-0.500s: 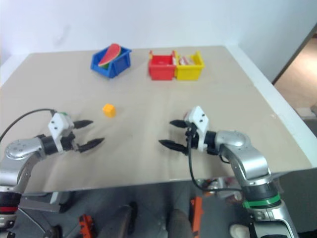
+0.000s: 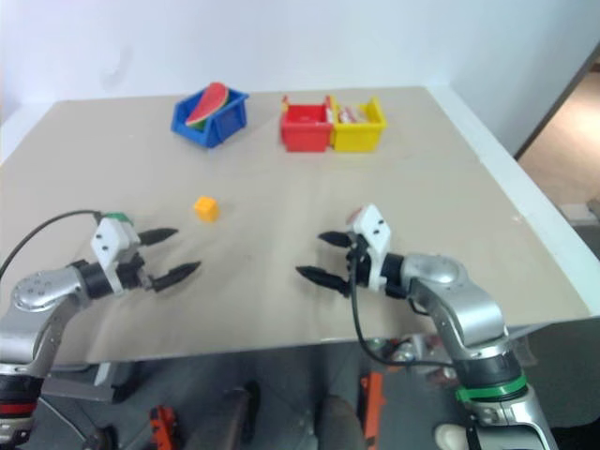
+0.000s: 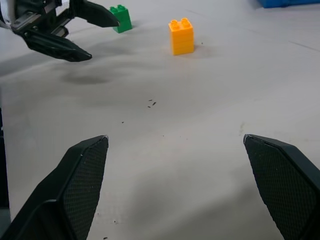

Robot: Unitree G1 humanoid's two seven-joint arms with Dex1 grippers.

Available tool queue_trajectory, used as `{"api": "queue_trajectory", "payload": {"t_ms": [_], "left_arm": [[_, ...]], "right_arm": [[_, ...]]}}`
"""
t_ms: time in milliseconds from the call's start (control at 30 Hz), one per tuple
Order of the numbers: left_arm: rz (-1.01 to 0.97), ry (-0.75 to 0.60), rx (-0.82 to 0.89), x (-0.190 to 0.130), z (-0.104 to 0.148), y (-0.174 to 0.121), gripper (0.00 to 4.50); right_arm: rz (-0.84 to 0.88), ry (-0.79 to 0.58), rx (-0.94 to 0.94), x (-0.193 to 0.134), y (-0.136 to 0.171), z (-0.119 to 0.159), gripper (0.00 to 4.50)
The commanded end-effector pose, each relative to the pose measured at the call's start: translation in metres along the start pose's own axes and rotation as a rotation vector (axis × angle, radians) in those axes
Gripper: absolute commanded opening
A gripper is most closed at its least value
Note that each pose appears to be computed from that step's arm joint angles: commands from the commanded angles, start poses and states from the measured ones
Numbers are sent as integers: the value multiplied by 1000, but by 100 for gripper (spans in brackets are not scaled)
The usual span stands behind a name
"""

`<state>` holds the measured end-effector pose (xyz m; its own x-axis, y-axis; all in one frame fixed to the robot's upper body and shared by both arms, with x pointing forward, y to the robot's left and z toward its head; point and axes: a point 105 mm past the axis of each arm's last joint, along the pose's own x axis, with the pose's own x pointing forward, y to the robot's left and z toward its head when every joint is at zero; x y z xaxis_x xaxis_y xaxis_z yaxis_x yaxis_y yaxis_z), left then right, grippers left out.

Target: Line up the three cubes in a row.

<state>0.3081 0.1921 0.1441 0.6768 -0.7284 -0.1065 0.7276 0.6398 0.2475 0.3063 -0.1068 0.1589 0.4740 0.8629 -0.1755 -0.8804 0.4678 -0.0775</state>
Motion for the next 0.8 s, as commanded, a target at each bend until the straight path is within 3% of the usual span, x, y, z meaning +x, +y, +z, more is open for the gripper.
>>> {"api": "queue_trajectory", "payload": {"t_ms": [33,133,267,367,467,800], "left_arm": [[-94,-61,-50,2,18,-18,447],[-232,-58,-77,8,23,-45,447],[-399,-45,-42,20,29,-72,447],[-468,-50,-22,28,33,-78,447],[-510,-50,-11,33,36,-80,447],[-493,-82,34,45,44,-76,447]], "right_arm": [[-1,-68,-64,-3,3,20,450],[-52,-111,-147,-2,-5,35,450],[-307,-184,-270,-13,-67,70,450],[-390,-139,-291,-16,-103,64,450],[-387,-106,-287,-13,-119,56,450],[-315,11,-238,-9,-126,22,450]]}}
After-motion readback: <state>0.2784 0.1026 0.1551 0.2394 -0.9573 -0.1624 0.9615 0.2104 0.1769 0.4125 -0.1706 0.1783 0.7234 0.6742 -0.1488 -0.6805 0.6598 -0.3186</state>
